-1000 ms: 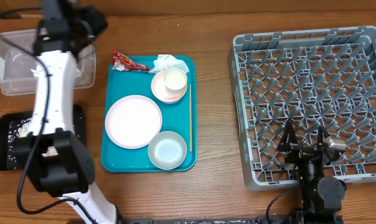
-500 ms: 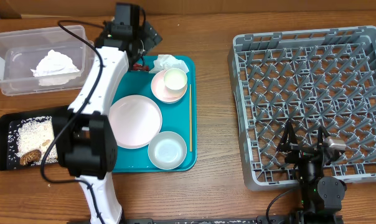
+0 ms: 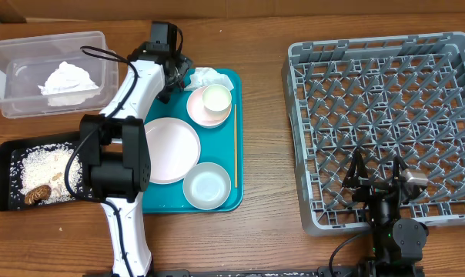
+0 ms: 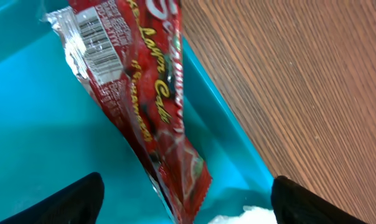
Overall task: Sort waste into correct bins and load items into the dishwasher
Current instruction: 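Grasp the red snack wrapper on the teal tray with the left gripper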
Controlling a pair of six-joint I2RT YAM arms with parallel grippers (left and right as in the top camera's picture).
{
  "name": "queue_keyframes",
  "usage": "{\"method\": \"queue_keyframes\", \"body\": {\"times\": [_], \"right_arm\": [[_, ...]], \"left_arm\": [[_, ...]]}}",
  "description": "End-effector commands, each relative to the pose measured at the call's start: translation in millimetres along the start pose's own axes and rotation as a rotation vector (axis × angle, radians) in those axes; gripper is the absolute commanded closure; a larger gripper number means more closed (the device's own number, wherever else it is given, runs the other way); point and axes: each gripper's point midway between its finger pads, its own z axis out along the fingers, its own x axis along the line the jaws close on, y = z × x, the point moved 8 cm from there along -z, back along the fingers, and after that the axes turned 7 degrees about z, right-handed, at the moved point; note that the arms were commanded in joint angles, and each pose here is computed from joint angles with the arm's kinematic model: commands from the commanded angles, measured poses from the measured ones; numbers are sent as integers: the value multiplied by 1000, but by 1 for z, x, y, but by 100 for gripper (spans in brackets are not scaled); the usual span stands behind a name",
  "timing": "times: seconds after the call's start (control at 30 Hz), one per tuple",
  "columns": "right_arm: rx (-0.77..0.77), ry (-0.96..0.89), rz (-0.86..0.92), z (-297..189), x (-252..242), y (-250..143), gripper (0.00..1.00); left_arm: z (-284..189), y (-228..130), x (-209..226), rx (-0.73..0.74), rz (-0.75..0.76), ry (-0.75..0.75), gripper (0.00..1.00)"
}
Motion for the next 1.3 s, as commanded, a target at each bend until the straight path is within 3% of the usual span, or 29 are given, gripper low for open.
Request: {"method": "queue_keyframes", "body": {"times": [0.0,0.1,0.17,0.23,0.4,0.5,0.6,0.73,1.0,1.27], "right_arm": [[-6,2,-4,0,-1,-2,0],[-6,2,-4,0,-1,-2,0],[-6,2,-4,0,-1,-2,0],[-6,2,-4,0,-1,-2,0],[-6,2,-4,0,-1,-2,0],[-6,2,-4,0,-1,-2,0],[-6,2,-4,0,-1,-2,0],[-6,2,-4,0,-1,-2,0],[-6,2,-4,0,-1,-2,0],[-6,2,-4,0,-1,-2,0]], "left_arm": [[12,6,8,-19,-34,40,25],[12,9,12,-41,-34,62,51],[12,11,13,-42,-28,65,60],[12,11,14,-38,-29,72,62],[12,10,15,-32,-29,73,56],[12,9,16,-26,-27,82,58],[12,6,17,-15,-21,91,70],[11,5,17,-15,-17,96,96],[-34,27,-1,-85,98,4,96],[-156,83,-24,-443,109,-92,96]]}}
